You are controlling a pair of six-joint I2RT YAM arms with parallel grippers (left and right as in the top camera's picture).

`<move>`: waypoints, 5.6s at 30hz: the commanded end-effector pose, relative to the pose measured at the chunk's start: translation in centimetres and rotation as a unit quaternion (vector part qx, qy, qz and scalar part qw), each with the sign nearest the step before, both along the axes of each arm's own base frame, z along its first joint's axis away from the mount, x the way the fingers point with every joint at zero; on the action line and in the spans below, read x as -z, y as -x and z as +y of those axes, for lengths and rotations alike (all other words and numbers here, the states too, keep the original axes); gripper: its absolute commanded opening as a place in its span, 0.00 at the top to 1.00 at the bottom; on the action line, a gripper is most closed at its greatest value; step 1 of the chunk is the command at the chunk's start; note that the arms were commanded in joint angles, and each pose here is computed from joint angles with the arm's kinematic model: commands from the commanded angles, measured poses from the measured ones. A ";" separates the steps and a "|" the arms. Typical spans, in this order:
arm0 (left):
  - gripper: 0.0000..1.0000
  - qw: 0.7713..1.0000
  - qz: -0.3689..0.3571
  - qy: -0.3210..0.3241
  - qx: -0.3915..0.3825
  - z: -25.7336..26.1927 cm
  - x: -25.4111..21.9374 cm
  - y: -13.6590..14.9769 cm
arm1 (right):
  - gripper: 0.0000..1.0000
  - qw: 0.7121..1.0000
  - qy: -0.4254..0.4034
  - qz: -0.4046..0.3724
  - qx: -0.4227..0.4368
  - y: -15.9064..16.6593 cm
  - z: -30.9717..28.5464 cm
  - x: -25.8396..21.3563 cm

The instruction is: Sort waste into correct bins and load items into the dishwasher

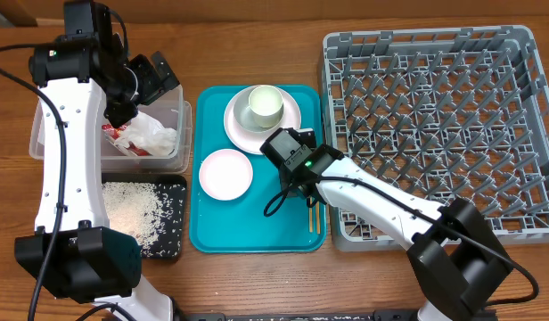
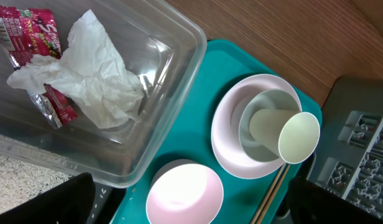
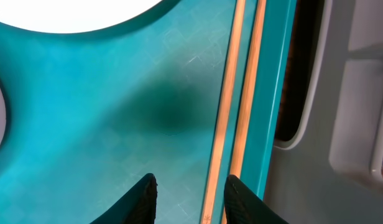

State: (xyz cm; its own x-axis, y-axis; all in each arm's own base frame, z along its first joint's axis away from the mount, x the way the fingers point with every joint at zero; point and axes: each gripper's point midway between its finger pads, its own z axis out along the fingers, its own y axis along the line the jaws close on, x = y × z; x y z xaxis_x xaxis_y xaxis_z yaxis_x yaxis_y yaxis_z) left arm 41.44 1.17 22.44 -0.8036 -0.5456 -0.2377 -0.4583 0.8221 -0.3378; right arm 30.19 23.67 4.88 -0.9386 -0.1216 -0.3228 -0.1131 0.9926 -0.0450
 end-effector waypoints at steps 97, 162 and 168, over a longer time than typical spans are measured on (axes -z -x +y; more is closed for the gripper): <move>0.00 1.000 -0.006 -0.004 0.004 0.0 -0.4 -0.2 | 0.92 0.984 -0.151 0.060 -0.078 -1.3 -1.6 -10.6; 0.00 1.000 -0.006 -0.004 0.004 0.0 -0.4 -0.2 | 0.56 0.832 -0.059 -0.003 -0.552 8.5 9.8 2.7; 0.00 1.000 -0.006 -0.004 0.004 0.0 -0.4 -0.2 | 0.51 0.830 -0.065 0.001 -0.554 8.8 9.9 2.6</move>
